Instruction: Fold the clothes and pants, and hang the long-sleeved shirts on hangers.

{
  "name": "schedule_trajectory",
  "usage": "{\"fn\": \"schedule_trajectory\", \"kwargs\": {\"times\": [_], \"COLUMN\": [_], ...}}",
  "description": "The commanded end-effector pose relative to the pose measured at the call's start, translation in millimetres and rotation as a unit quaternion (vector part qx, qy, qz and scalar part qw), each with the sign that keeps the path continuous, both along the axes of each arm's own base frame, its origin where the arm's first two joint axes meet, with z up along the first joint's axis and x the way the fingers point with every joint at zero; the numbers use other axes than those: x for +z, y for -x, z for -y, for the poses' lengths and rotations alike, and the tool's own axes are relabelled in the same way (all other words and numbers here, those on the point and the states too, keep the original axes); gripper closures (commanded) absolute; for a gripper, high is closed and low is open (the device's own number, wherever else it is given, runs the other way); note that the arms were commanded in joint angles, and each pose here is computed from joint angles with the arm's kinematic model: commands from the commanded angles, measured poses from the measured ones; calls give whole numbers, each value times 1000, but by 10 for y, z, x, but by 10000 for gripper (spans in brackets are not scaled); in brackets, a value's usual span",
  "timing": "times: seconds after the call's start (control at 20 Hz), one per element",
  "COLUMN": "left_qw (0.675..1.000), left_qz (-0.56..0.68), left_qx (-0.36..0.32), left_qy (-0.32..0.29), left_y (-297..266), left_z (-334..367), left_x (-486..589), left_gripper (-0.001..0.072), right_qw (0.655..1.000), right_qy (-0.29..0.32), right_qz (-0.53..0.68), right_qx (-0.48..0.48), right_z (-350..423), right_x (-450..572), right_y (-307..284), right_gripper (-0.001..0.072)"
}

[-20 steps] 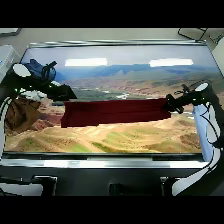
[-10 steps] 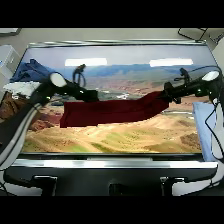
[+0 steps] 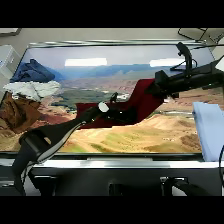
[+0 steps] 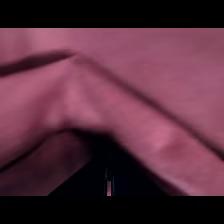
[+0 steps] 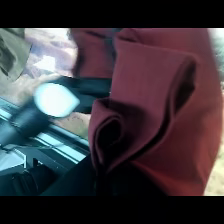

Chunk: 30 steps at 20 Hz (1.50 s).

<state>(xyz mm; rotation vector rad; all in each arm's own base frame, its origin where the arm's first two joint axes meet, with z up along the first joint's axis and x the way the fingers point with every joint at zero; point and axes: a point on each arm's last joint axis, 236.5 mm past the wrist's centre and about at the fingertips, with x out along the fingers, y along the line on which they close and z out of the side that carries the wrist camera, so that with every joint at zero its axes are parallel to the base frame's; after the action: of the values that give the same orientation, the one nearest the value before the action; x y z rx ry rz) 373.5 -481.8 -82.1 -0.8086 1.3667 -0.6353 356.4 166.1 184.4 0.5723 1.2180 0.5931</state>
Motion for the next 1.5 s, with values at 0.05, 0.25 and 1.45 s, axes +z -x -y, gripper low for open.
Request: {"fn": "schedule_trajectory", "kwargs": {"times": [0.05,0.25,1.45], "left_qw": [995,997,900], "left_qz": [-24,58,348], "left_qx": [70,-46,49], "left_qy": [65,30,-259], "left_y": [70,-63,-246], "left_z": [534,107,-3941], "left_x": [108,172,3272], "left_gripper": [680,683,681], "right_qw": [1000,997,993], "right_qy": [8,-17,-11], "right_qz": [-8,17,-102], "right_qx": [-26,-71,-51], "right_z": [-113,-134,-479], "right_x": [79,48,-1787], "right_y": [81,-313,-1036], "right_gripper": [673,673,62]}}
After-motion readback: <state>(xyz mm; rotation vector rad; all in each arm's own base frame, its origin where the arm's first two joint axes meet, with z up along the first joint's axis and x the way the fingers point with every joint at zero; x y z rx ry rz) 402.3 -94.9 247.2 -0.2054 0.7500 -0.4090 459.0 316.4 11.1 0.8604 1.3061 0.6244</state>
